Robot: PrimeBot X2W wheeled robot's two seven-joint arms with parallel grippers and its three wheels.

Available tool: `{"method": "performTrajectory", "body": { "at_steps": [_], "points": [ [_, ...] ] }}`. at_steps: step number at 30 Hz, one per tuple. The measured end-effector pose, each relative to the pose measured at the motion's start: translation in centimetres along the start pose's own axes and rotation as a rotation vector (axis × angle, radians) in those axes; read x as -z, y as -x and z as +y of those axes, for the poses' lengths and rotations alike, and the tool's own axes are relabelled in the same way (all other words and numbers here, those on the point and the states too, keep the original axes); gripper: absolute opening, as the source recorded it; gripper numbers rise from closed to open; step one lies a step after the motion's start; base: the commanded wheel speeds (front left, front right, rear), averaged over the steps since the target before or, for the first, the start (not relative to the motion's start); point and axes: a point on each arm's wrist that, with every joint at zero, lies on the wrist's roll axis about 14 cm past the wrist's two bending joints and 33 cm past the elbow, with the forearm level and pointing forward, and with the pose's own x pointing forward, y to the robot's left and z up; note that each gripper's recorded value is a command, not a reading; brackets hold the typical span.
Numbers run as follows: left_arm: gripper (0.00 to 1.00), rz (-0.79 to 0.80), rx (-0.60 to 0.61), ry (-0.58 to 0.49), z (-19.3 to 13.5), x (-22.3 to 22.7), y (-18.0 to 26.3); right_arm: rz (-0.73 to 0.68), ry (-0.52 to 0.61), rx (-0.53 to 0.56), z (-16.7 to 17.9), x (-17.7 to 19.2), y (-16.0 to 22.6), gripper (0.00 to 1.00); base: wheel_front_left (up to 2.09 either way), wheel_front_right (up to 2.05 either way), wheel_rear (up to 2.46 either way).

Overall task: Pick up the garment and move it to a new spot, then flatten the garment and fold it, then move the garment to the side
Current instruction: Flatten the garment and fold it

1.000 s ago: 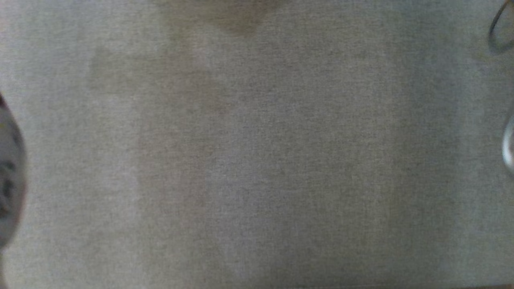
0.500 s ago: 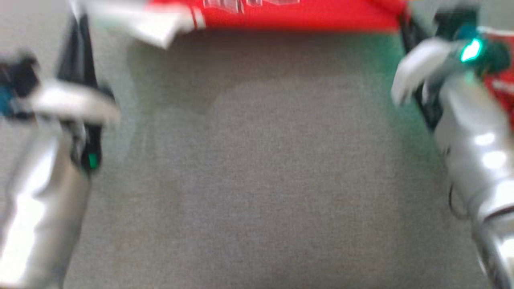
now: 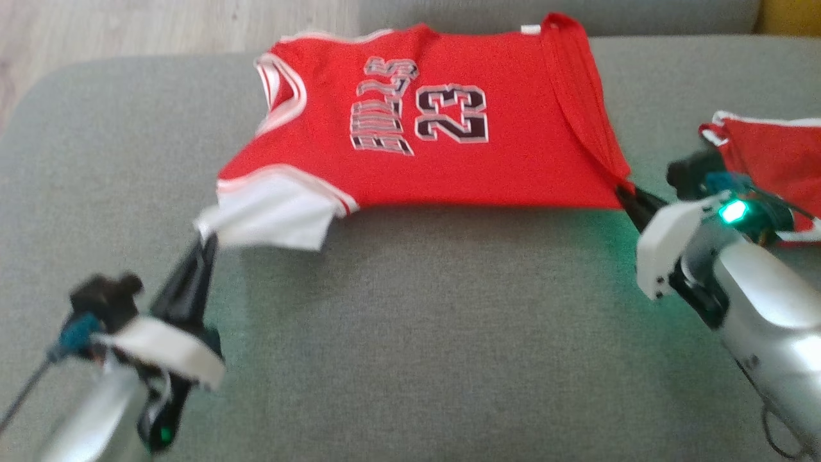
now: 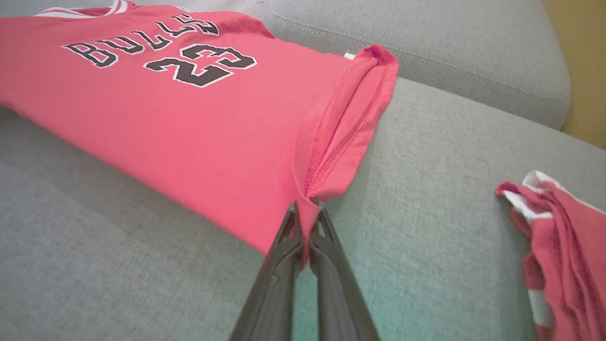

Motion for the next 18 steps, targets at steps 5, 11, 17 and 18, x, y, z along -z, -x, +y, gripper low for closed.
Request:
{"method": "performTrajectory", "body": {
  "at_steps": [5,11,17,18],
  "points": [
    [0.0,0.059,0.017,-0.012,-1.5,2.2,3.3,0.011,-0.032,-0.029,0.0,0.6,2.8,0.0,0.0,0.0,0.0],
    [0.0,0.088,0.012,-0.023,-2.7,3.7,7.3,-0.011,-0.113,-0.027,0.0,1.5,6.4,0.0,0.0,0.0,0.0],
    [0.0,0.118,0.011,-0.024,-4.3,4.6,11.5,0.023,-0.23,-0.023,0.7,4.5,10.1,0.0,0.0,0.0,0.0],
    [0.0,0.126,0.013,-0.022,-4.5,4.8,12.1,0.037,-0.247,-0.025,1.0,5.2,10.7,0.0,0.0,0.0,0.0]
  ]
}}
